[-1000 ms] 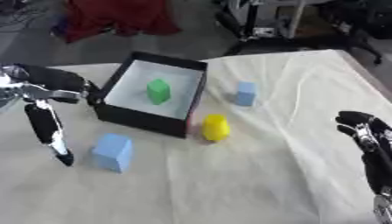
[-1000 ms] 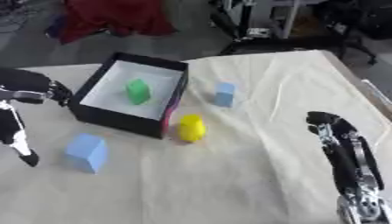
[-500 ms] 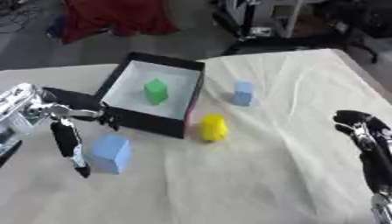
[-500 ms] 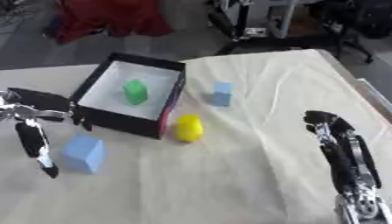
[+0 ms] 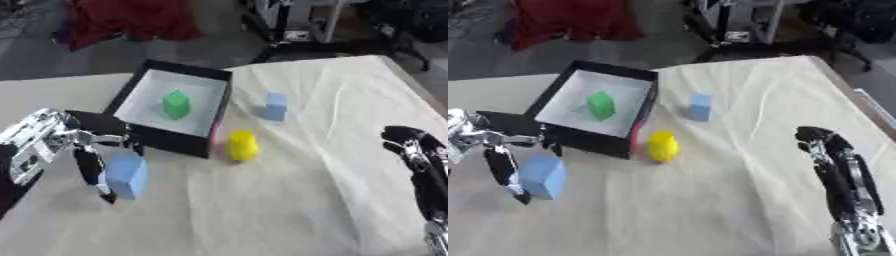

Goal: Pick up objects on the table and place them in the box.

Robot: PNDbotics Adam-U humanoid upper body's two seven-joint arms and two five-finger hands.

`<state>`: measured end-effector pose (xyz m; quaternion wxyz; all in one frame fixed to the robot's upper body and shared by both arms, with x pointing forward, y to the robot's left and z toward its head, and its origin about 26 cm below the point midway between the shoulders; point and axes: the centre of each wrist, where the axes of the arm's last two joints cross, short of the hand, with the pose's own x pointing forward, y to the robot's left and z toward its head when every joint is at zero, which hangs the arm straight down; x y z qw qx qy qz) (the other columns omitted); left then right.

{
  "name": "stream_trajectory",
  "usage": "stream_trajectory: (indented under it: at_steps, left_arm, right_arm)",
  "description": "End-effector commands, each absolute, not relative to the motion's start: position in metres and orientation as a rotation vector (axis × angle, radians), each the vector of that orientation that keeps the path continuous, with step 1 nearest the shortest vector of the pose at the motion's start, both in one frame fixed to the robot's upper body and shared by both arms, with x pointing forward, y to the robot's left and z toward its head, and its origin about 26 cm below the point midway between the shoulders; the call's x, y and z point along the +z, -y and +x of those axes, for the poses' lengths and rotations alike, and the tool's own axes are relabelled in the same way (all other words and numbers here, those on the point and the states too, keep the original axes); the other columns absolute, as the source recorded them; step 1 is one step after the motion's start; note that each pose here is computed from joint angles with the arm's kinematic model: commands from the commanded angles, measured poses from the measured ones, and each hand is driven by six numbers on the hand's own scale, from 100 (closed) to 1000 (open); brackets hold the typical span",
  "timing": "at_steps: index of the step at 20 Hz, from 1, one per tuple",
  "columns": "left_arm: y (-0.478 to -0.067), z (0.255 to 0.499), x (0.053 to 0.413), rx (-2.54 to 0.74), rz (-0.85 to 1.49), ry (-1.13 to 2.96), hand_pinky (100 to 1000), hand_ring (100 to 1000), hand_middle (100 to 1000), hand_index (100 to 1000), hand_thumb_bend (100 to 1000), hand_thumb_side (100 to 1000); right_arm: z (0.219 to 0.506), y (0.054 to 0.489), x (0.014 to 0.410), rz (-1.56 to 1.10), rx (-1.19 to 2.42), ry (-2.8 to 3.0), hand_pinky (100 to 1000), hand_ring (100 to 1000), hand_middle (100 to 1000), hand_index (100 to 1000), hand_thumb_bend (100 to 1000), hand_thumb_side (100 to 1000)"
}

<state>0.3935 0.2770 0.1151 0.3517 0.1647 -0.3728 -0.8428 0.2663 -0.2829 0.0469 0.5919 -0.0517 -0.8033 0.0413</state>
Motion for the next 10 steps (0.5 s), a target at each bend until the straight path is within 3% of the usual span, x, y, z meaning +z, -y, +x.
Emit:
stream_trajectory:
  at_steps: [1, 4, 10]
  left_arm:
    - [-0.282, 0.396, 0.127, -2.173, 0.434, 0.993, 610, 523, 501, 627, 515, 318]
    - [-0.278, 0.394, 0.152, -2.129, 0.475, 1.115, 550, 458, 430, 548, 453, 322]
    - [-0.269, 0.374, 0.258, -2.141, 0.722, 1.305, 594, 499, 464, 569, 454, 357]
  right_arm:
    - [0.268, 0.285, 0.052, -0.127, 0.110, 1.885, 824, 791, 711, 698, 100, 651]
    - [0.268, 0.286, 0.052, -0.129, 0.109, 1.883, 825, 792, 711, 698, 100, 656]
    - [0.267, 0.287, 0.050, -0.131, 0.111, 1.877, 825, 791, 711, 699, 100, 658]
